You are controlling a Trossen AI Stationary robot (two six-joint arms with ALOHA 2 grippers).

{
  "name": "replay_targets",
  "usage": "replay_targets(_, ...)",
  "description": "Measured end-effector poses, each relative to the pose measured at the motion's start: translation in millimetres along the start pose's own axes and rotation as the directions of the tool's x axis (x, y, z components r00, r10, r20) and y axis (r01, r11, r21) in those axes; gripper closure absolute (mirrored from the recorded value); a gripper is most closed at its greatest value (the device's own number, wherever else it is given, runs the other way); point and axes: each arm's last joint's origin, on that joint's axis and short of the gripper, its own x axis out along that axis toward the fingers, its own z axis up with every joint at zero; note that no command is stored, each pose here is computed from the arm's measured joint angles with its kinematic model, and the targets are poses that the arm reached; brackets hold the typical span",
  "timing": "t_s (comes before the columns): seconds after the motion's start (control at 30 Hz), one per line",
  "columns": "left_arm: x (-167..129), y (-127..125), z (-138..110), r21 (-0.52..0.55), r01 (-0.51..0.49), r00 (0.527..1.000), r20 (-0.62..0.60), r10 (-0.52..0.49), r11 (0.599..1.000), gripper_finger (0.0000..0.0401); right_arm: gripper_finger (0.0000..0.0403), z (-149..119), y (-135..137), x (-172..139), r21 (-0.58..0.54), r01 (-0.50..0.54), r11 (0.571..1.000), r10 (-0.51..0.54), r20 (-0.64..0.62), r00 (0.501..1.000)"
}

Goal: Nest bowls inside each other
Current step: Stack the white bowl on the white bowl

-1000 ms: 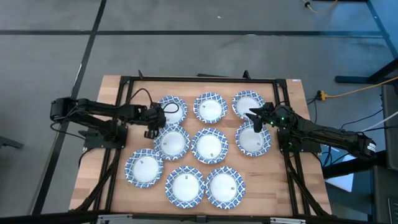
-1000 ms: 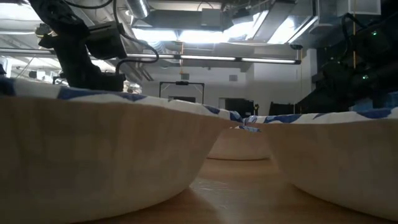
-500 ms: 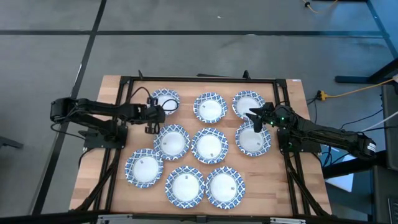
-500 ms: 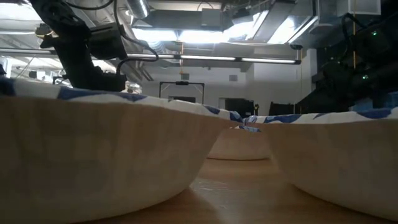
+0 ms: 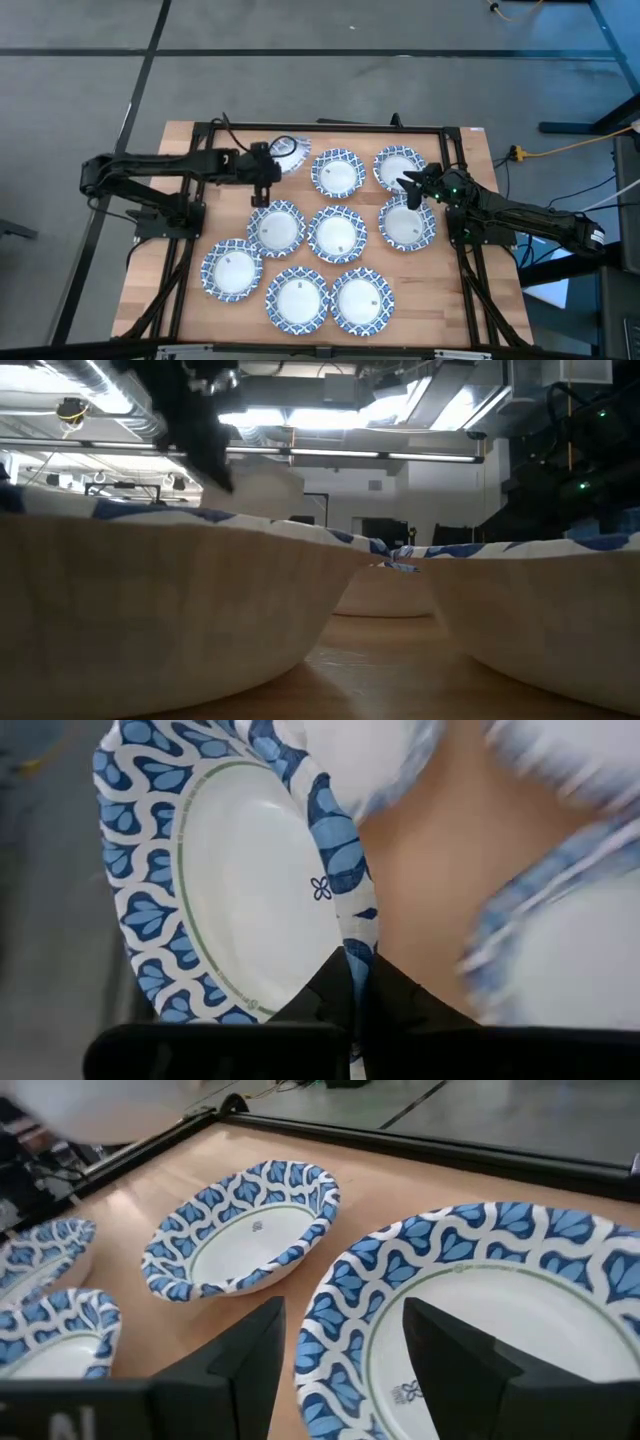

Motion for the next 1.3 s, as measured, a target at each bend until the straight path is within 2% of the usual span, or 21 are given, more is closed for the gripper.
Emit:
replay_targets(0.17, -23, -20, 21, -0.098, 0.215, 0.974, 0.096, -0.206, 0.972, 0.0400, 0.0198, 0, 0, 0, 0.020, 0.001, 1.000, -0.001, 0.000, 1.000)
replay_targets(0.33, -36, -57, 26, -0.114, 0.311, 0.948, 0.111, -0.299, 0.944, 0.0401, 0.0198, 0, 0, 0, 0.021, -0.006, 1.000, 0.006, -0.002, 1.000)
replay_targets(0.57, -43, -102, 27, -0.180, 0.233, 0.971, 0.091, -0.219, 0.956, 0.0401, 0.0198, 0, 1, 0, -0.011, -0.021, 1.000, 0.021, -0.009, 1.000)
replay_targets(0.87, 7, -149, 16, -0.159, 0.158, 0.966, -0.178, -0.186, 0.975, 0.0401, 0.0198, -1, 0, 0, -0.015, -0.021, 1.000, 0.020, -0.015, 1.000)
replay_targets(1.03, 27, -162, 10, -0.166, 0.169, 0.936, -0.281, -0.210, 0.972, 0.0401, 0.0198, -3, -1, 0, -0.014, -0.010, 1.000, 0.010, -0.043, 0.999)
replay_targets(1.3, 29, -161, 10, -0.172, 0.164, 0.936, -0.283, -0.209, 0.971, 0.0394, 0.0198, -3, -1, 0, -0.012, -0.011, 1.000, 0.010, -0.043, 0.999)
